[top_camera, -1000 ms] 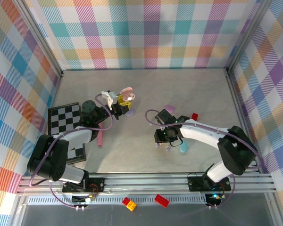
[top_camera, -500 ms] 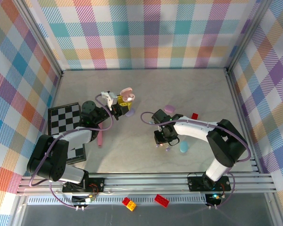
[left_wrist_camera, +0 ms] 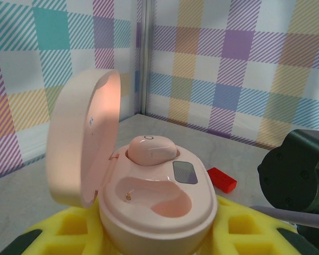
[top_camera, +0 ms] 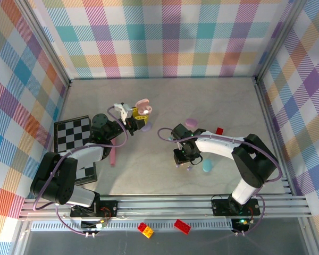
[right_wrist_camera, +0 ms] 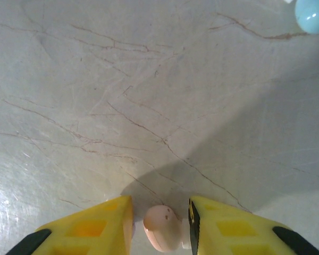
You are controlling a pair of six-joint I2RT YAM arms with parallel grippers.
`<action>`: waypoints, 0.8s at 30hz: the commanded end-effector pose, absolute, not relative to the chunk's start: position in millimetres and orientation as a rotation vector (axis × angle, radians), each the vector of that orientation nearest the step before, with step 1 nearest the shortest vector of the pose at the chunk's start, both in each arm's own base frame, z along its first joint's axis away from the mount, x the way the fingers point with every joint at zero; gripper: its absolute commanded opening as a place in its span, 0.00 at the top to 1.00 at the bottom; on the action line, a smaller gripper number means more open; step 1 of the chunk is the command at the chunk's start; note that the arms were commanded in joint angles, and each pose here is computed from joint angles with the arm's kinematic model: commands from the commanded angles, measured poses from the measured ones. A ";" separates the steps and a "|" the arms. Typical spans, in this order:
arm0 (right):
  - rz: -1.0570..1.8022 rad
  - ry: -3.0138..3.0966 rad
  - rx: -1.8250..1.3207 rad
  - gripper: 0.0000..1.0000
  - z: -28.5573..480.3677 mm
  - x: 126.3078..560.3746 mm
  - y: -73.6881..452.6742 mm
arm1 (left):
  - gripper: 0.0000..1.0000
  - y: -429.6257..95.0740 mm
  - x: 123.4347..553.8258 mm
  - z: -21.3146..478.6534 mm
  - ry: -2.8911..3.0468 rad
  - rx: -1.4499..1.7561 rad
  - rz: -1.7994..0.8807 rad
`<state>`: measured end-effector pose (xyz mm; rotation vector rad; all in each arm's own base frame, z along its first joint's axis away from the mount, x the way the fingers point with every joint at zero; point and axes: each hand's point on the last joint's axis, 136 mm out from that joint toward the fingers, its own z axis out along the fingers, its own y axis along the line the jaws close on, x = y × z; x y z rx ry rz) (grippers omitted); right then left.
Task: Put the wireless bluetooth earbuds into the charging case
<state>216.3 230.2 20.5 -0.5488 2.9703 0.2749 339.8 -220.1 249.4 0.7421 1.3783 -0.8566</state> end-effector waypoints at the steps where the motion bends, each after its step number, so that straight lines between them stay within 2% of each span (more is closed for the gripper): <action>1: 0.291 2.974 -0.620 0.66 28.1 209.2 231.1 | 0.67 -212.7 338.3 261.1 1.337 0.740 -0.833; 12: 0.193 2.978 -0.630 0.75 25.4 212.7 222.1 | 0.67 -213.3 338.8 263.4 1.332 0.743 -0.834; 20: -0.031 2.899 -0.709 0.76 34.0 238.8 203.3 | 0.67 -208.8 340.9 261.1 1.344 0.734 -0.820; 24: -0.006 2.909 -0.703 0.76 33.7 251.7 198.4 | 0.67 -203.6 344.0 259.8 1.347 0.719 -0.805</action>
